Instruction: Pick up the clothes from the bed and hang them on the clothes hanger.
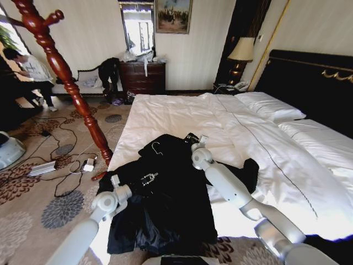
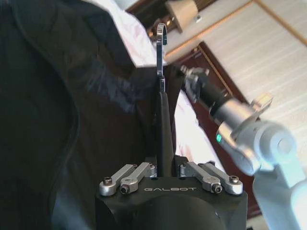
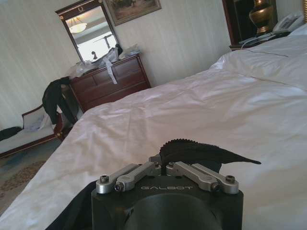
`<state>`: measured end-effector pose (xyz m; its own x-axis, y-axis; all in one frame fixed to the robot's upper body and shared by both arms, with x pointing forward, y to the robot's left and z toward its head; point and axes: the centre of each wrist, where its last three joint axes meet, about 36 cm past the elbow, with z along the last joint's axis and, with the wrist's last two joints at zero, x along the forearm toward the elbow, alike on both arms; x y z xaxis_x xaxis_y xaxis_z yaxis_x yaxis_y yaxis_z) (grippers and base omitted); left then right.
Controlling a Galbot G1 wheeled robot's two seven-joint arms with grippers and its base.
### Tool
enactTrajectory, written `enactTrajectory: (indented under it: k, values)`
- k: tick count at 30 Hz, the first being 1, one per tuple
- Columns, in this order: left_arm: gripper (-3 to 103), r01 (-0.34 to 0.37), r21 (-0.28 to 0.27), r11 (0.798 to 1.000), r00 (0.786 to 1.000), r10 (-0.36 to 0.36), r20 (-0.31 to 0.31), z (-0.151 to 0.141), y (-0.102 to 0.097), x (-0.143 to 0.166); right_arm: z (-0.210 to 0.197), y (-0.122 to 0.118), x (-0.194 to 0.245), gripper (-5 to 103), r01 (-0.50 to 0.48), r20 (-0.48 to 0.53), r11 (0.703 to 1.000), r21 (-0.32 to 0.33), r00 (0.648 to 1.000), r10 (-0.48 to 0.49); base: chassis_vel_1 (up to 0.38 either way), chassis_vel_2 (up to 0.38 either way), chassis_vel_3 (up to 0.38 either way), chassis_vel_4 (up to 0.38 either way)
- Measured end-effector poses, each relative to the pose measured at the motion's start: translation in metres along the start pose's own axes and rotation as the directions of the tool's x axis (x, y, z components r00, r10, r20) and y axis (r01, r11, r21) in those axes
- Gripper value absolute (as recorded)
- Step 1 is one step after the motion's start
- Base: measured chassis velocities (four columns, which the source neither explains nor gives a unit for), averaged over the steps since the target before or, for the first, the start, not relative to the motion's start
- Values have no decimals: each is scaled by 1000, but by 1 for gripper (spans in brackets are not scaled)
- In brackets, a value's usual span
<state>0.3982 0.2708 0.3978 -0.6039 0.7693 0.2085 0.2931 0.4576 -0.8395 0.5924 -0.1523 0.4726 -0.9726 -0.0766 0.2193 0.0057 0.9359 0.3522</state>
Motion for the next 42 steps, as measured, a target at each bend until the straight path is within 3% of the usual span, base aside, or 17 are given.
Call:
enactTrajectory:
  k: [9, 19, 29, 32, 42]
  values:
    - [16, -1, 29, 1000, 999, 2, -36, 1, 21, -44, 7, 6, 17, 0, 115, 59, 993, -41, 992, -112, 0, 0, 0, 0]
    - [16, -21, 40, 999, 999, 23, -47, 0, 36, -85, 24, 6, 31, 0, 132, 39, 990, -45, 991, -131, 0, 0, 0, 0]
    - [16, -29, -47, 998, 999, 27, -45, -25, 41, -114, 49, 13, 39, 0, 139, 20, 989, -50, 990, -138, 0, 0, 0, 0]
    - [16, -23, -94, 995, 999, 19, -50, -37, 42, -124, 54, 15, 42, 0, 142, 17, 988, -54, 990, -141, 0, 0, 0, 0]
    - [16, -7, -157, 988, 999, 0, -42, -57, 53, -137, 61, 10, 48, 0, 133, 16, 989, -58, 991, -132, 0, 0, 0, 0]
